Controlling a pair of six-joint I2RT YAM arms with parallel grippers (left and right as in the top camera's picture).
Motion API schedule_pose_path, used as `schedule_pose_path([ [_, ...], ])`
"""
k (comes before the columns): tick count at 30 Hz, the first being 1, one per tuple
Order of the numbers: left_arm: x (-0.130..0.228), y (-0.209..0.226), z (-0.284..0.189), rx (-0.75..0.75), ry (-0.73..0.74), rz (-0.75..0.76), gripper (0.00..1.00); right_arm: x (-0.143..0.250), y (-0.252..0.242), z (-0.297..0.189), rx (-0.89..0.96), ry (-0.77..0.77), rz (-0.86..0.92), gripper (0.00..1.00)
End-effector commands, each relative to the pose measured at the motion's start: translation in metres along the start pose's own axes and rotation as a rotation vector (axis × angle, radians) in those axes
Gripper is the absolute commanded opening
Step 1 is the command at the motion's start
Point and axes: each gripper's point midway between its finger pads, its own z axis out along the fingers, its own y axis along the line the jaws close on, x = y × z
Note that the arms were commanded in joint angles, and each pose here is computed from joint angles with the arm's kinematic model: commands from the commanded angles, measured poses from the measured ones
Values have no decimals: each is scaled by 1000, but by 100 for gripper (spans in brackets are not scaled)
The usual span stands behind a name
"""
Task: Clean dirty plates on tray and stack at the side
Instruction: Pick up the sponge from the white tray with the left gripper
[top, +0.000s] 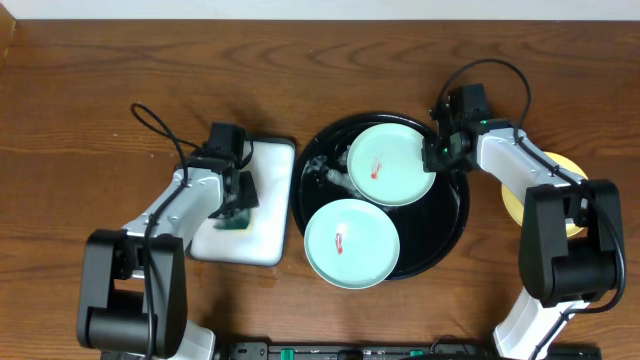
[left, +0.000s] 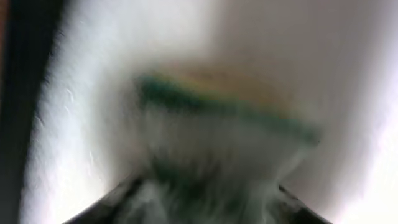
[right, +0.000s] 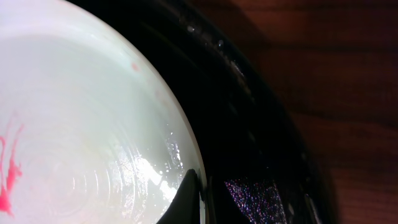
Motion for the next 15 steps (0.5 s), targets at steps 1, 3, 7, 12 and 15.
schedule_pose_path([
  [1, -8, -10, -25, 59, -25, 8, 66, 22, -4, 14, 23, 77, 8, 1],
  [3, -12, -11, -37, 71, -55, 6, 71, 21, -4, 14, 23, 76, 7, 1],
  [7, -11, -8, -53, 76, -81, 4, 71, 22, -4, 14, 22, 77, 8, 1],
  [12, -4, 3, -44, 18, -59, 6, 71, 22, -4, 14, 22, 77, 8, 1],
  [15, 2, 7, -32, -9, -39, 8, 71, 22, -4, 14, 23, 80, 8, 1],
])
